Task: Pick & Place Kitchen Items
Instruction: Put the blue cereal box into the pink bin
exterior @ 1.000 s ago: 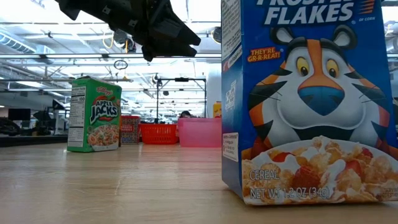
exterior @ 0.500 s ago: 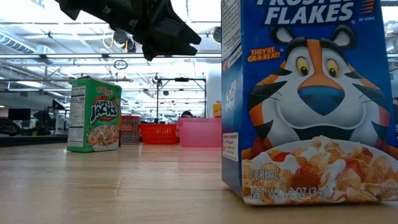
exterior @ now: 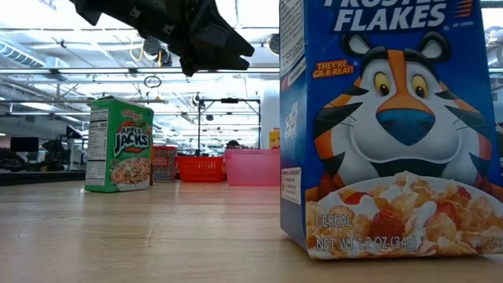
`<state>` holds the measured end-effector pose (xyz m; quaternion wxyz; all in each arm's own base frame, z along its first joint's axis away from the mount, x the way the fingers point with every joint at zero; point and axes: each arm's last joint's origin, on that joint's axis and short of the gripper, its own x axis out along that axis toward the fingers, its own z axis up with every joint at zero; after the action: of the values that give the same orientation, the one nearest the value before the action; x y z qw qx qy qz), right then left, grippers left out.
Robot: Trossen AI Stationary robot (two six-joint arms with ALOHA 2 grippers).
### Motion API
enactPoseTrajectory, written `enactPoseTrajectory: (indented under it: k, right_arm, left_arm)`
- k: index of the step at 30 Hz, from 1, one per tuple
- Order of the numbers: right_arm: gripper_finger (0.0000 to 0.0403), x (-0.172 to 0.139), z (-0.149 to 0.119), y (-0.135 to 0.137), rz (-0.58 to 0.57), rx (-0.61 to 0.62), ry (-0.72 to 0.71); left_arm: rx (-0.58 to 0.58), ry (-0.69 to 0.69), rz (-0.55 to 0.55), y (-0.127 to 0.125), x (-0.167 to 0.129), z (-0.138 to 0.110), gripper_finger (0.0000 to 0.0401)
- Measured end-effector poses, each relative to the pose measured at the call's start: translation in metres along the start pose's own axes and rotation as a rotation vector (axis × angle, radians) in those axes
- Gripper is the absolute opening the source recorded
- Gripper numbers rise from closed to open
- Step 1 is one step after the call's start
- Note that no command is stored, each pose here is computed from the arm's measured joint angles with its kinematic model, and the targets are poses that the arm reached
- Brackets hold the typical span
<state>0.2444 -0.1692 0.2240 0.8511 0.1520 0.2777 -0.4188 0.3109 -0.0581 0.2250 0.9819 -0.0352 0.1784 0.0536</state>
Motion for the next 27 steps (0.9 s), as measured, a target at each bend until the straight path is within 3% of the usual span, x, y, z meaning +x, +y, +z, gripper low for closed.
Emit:
enactPoseTrajectory:
  k: [11, 15, 22, 27]
  right_arm:
    - [0.0131, -0.001, 0.001, 0.003, 0.026, -0.015, -0.012]
    - [0.0131, -0.009, 0.001, 0.017, 0.156, -0.032, -0.017]
    - [0.012, -0.035, 0.003, 0.046, 0.392, -0.076, -0.058]
    - [0.0114, -0.055, -0.001, 0.066, 0.557, -0.124, -0.049]
  left_arm:
    - [0.007, 0.001, 0.0, 0.0, 0.0, 0.0, 0.0186]
    - [0.008, 0.008, -0.02, -0.001, 0.0, -0.001, 0.0186]
    - [-0.012, 0.048, -0.253, -0.009, -0.002, -0.002, 0.0186]
    - [0.004, 0.049, -0.306, -0.02, -0.005, -0.003, 0.0186]
